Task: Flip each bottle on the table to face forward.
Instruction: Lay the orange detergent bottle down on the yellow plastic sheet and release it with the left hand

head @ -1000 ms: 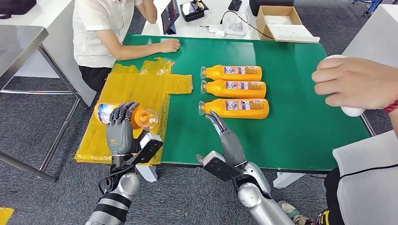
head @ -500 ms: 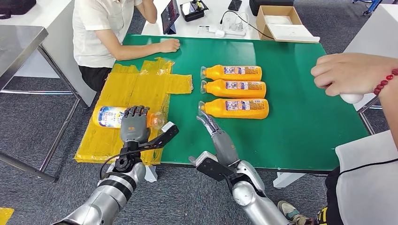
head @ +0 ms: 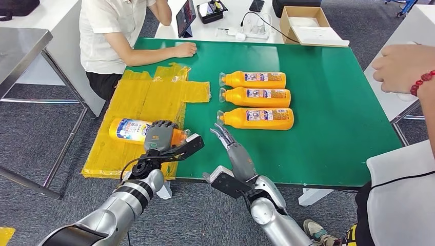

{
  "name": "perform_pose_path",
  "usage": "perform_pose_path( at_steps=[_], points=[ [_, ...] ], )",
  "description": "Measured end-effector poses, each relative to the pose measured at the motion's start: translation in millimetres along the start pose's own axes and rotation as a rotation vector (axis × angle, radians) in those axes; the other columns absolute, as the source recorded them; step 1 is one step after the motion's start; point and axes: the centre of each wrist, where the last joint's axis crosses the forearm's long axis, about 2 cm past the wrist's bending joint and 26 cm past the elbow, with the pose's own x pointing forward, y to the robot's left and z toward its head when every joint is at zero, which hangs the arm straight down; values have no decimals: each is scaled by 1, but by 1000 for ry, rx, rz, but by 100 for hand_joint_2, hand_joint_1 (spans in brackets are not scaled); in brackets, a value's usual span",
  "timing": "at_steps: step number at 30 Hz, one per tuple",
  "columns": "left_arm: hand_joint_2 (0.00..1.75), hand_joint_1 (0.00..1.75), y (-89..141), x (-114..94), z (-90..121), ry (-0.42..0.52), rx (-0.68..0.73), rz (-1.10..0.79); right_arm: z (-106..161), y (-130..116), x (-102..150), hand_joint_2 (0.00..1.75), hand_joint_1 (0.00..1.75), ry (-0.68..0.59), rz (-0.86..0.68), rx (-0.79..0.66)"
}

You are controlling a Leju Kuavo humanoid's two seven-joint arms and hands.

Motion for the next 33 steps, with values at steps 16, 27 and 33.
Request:
perform_pose_path(
  at_steps=[16,27,33],
  points=[
    [175,0,-9,23,12,-330,-199,800,7,-2,-8,175,0,-18,6,-34],
    [175,0,2,27,33,-339,158,1126,24,-3,-18,175,0,19,19,-76],
    [175,0,10,30,47,-370,301,1196,34,-4,-21,175,0,11,6,-107]
  ],
)
